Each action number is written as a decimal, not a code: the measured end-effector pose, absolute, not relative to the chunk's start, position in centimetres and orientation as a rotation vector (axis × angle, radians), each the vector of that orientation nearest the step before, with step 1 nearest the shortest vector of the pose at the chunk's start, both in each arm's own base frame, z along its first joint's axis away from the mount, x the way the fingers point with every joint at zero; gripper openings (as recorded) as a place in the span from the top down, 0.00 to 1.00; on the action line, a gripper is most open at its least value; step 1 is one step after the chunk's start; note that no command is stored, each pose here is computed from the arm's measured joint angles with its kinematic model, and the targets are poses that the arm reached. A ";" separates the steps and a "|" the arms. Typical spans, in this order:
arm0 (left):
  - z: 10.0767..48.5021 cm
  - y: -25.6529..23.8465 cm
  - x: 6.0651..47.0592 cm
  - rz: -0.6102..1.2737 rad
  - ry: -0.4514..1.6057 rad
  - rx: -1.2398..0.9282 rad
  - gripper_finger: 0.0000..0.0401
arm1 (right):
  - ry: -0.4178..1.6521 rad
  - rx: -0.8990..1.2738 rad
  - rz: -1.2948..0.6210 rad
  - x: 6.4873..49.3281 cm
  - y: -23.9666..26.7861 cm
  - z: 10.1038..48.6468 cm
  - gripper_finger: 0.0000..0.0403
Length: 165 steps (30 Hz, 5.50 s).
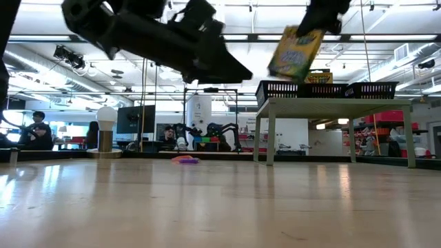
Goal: Pick & Place Office Desk Supplies
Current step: Put the yellow crayon box into the middle black basket on the shelf, then put the orange rubber band into the right black basket on the shelf
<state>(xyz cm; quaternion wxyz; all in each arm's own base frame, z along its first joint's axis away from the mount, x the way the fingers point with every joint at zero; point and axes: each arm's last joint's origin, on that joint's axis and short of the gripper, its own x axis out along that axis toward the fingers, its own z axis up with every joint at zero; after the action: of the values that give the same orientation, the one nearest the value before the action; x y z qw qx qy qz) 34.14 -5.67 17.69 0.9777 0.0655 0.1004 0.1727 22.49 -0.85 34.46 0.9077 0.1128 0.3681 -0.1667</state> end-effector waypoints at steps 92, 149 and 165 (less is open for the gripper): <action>16.7 11.9 26.2 0.735 0.684 -0.356 0.80 | 0.585 -0.016 -0.155 20.5 13.1 20.0 0.99; 13.6 7.3 31.0 0.377 0.850 0.208 0.65 | 0.561 -0.032 -0.132 19.9 13.9 19.9 0.98; 13.1 8.4 30.0 0.466 0.961 0.122 0.76 | 0.560 -0.032 -0.134 20.0 13.9 19.9 0.98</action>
<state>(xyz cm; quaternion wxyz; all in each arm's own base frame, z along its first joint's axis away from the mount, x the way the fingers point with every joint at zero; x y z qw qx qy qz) 29.97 8.38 13.07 0.8591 0.0583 0.4576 0.2218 19.95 13.87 19.92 0.9587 -0.0159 0.2763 -0.0661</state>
